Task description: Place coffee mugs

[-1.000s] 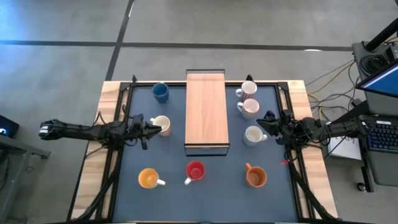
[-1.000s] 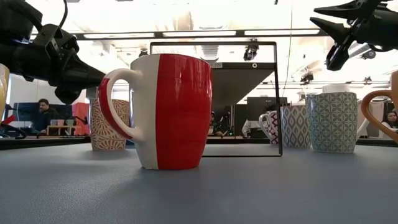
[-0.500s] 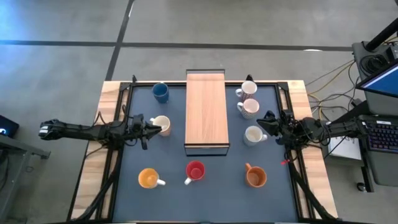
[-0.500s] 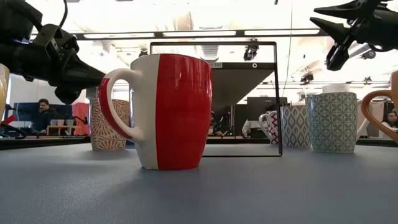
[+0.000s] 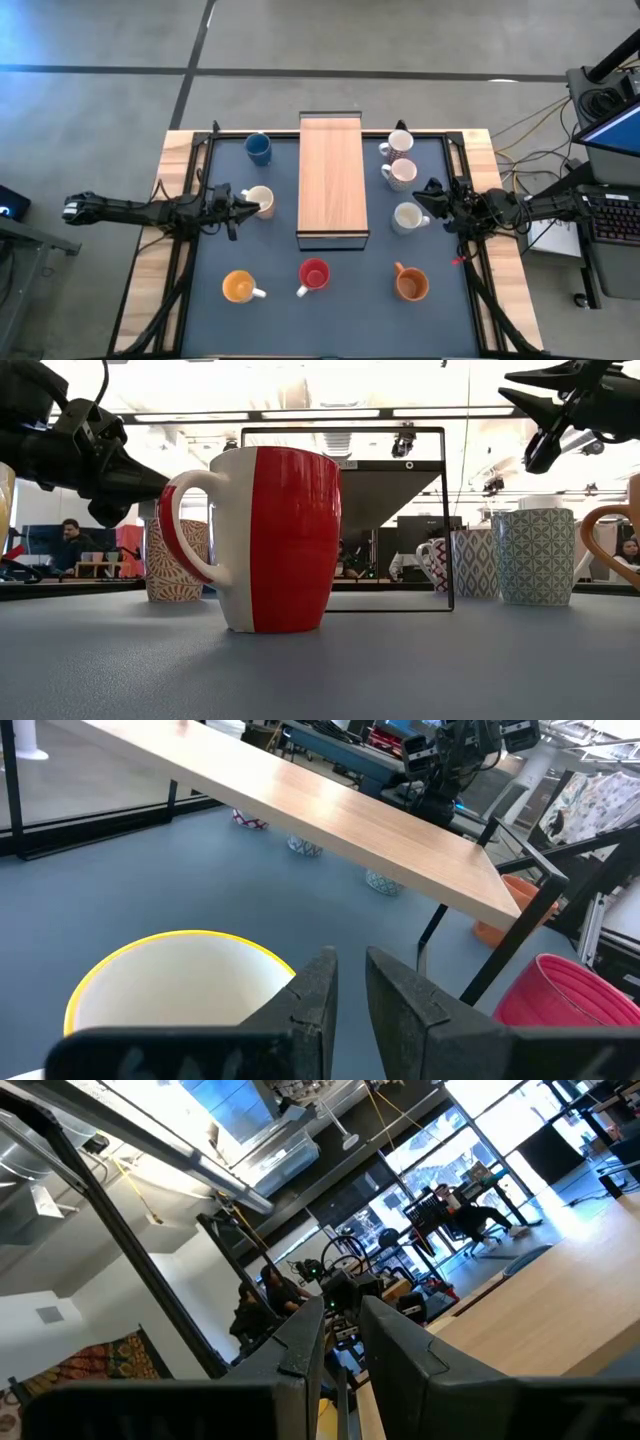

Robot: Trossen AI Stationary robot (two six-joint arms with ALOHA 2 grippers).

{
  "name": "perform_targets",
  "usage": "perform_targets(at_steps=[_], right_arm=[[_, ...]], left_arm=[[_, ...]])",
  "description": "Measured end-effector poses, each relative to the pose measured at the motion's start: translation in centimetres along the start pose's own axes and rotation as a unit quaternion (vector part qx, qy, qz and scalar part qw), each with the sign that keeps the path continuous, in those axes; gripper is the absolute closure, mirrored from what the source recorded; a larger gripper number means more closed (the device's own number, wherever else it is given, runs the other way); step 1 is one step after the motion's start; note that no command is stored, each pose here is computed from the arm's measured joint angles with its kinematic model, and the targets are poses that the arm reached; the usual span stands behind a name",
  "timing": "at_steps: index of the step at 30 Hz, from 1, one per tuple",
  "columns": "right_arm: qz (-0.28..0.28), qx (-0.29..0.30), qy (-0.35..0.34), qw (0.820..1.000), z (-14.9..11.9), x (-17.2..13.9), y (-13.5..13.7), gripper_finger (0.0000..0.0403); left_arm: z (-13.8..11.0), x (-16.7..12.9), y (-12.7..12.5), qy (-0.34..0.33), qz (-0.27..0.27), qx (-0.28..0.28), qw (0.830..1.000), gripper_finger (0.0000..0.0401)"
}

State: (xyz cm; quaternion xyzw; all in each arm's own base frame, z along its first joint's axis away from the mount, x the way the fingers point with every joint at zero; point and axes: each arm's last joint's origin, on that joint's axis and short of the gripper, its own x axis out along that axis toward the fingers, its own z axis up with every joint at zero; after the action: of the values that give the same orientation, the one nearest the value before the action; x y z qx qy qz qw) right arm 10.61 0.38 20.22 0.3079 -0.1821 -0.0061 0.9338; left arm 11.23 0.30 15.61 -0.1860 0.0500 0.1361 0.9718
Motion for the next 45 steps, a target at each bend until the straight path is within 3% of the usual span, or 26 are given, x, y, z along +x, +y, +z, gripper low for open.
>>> perform_targets(at_steps=[22, 29, 32, 34, 38, 41, 45], right_arm=[[0.0, 0.0, 0.0, 1.0, 0.0, 0.0, 0.0, 0.0342], [0.0, 0.0, 0.0, 1.0, 0.0, 0.0, 0.0, 0.0342], [0.0, 0.0, 0.0, 1.0, 0.0, 0.0, 0.0, 0.0342], [0.0, 0.0, 0.0, 1.0, 0.0, 0.0, 0.0, 0.0342], [0.0, 0.0, 0.0, 1.0, 0.0, 0.0, 0.0, 0.0342], [0.0, 0.0, 0.0, 1.0, 0.0, 0.0, 0.0, 0.0342], [0.0, 0.0, 0.0, 1.0, 0.0, 0.0, 0.0, 0.0342]], left_arm=[[0.0, 0.0, 0.0, -0.001, 0.001, 0.001, 1.0, 0.0362], [0.6, 0.0, -0.1, -0.038, 0.015, 0.019, 0.999, 0.0362], [1.0, -0.1, -0.1, -0.061, 0.038, 0.08, 0.994, 0.0362], [1.3, -0.1, 0.0, -0.081, 0.063, 0.09, 0.991, 0.0362], [1.8, -0.3, 0.4, -0.123, 0.143, 0.049, 0.981, 0.0362], [2.0, -0.4, 0.5, -0.141, 0.164, 0.03, 0.976, 0.0362], [2.9, -0.6, 0.2, -0.178, 0.162, 0.056, 0.969, 0.0362]])
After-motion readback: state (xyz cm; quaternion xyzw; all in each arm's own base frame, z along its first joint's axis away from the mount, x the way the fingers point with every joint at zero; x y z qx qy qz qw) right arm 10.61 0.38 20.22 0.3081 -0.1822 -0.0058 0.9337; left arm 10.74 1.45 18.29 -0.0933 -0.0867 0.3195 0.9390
